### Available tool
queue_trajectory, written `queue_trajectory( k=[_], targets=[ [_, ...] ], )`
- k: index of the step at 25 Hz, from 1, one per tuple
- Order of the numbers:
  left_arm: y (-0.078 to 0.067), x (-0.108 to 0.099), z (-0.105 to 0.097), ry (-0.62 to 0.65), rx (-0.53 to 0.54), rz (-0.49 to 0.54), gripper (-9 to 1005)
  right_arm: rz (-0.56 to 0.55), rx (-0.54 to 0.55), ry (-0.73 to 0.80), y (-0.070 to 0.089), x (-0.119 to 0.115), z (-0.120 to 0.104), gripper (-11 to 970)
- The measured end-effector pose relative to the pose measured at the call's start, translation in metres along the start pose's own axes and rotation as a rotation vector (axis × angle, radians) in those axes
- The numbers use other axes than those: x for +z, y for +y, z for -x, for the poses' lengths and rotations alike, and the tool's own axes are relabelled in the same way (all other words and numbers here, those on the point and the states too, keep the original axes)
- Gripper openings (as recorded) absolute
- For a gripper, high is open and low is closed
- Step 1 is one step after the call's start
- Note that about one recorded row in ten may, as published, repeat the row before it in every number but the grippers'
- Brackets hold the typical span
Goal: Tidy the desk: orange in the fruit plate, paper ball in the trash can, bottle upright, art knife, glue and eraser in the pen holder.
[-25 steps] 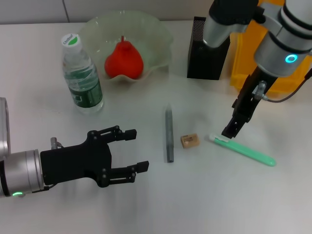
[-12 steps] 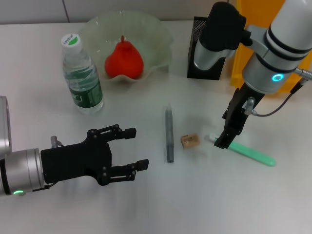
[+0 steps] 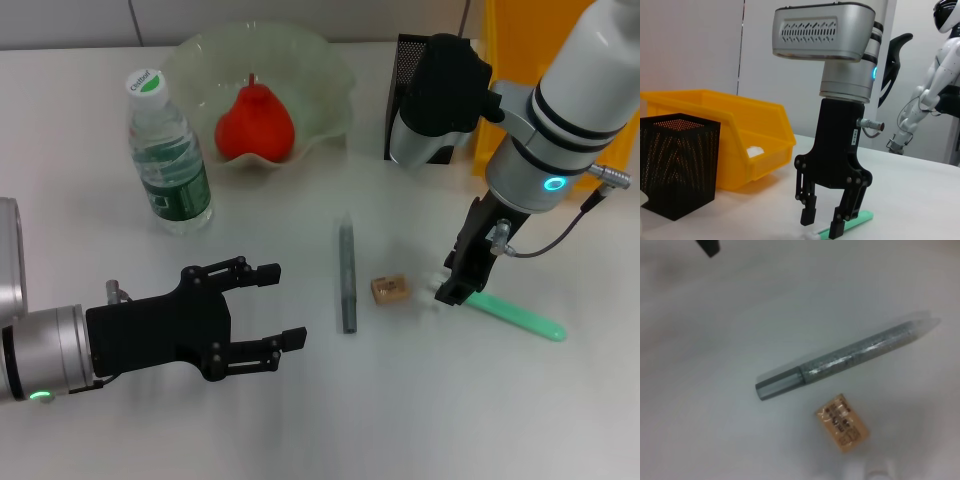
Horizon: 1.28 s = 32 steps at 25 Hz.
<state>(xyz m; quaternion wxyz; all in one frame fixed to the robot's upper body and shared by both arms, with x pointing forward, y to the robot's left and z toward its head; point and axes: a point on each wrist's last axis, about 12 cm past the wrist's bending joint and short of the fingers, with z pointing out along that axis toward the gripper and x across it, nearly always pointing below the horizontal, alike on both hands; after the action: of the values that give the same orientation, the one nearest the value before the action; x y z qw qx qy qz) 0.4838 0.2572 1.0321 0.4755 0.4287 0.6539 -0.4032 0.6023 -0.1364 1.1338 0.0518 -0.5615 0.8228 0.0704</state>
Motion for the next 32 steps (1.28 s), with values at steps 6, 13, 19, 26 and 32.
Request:
queue_trajectory(
  k=[6,13,19,26,32],
  targets=[
    [0.000,0.000,0.000,0.000,0.000,0.000,800,-0.009,0.000,-0.001,0.000,0.005,-0.002,455],
    [0.000,0.000,0.000,0.000,-0.002,0.000,799,-0.016,-0.002,-0.007,0.000,0.008,-0.002,325],
    [-0.001,0.000,-0.001,0.000,-0.004,0.000,800,-0.017,-0.001,-0.004,0.000,0.010,-0.003,293],
    [-0.001,0.000,-0.001,0.000,-0.003,0.000,799,-0.018,-0.010,0.000,0.001,0.011,-0.003,256],
    [0.000,0.000,0.000,0.000,-0.003,-0.001,799,-0.011,-0.007,-0.009,0.000,0.007,-0.002,179]
  ],
)
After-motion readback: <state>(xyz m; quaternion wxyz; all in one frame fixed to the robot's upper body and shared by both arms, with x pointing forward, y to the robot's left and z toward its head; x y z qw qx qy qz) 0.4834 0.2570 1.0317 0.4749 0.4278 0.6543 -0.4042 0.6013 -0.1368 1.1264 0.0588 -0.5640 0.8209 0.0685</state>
